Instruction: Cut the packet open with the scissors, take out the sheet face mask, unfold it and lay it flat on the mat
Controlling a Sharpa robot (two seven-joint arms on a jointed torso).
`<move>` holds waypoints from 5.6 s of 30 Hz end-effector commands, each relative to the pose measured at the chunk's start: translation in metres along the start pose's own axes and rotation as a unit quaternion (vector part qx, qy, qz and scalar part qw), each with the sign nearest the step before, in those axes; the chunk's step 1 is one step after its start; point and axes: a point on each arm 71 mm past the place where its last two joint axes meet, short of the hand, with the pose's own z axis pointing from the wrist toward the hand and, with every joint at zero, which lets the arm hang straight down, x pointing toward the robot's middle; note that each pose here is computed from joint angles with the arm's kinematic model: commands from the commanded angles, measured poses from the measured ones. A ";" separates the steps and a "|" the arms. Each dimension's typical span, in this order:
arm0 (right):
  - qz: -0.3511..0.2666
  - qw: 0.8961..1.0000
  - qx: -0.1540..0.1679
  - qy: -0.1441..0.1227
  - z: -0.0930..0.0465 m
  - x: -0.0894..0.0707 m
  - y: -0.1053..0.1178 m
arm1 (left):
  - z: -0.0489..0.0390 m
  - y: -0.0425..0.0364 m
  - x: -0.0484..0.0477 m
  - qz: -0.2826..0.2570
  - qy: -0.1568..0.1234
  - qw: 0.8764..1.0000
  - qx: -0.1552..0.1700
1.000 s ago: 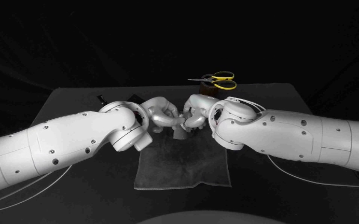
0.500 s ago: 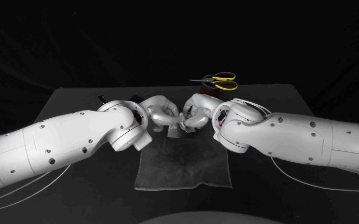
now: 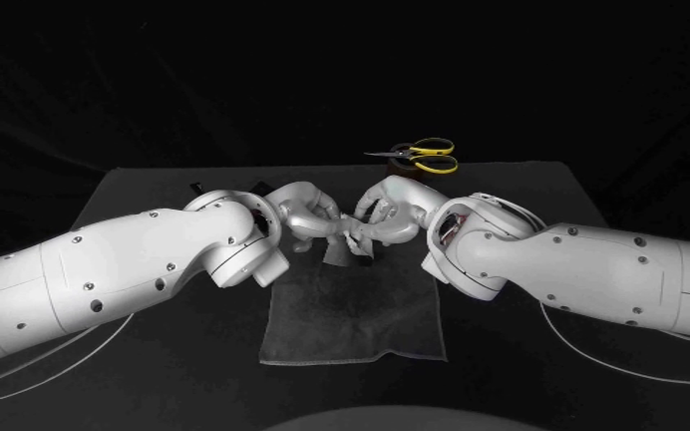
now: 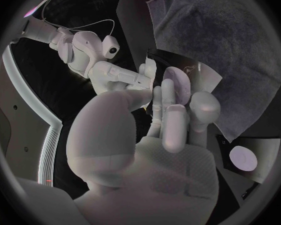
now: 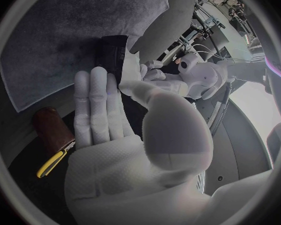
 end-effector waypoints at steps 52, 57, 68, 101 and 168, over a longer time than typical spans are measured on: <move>-0.088 0.992 -0.079 -0.042 -0.013 0.018 0.002 | 0.0045 0.0090 -0.0037 -0.060 0.028 0.998 -0.023; -0.096 0.992 -0.070 -0.031 -0.011 0.021 0.002 | 0.0046 0.0092 -0.0041 -0.065 0.026 0.997 -0.023; -0.091 0.993 -0.056 -0.052 -0.008 0.019 0.001 | 0.0045 0.0096 -0.0044 -0.076 0.027 0.996 -0.024; -0.044 0.994 -0.085 -0.049 0.000 0.025 0.013 | 0.0057 0.0069 0.0005 -0.102 0.051 0.993 -0.019; 0.018 0.987 -0.124 -0.104 -0.012 0.012 0.008 | 0.0075 0.0142 -0.0057 -0.165 0.068 0.984 -0.018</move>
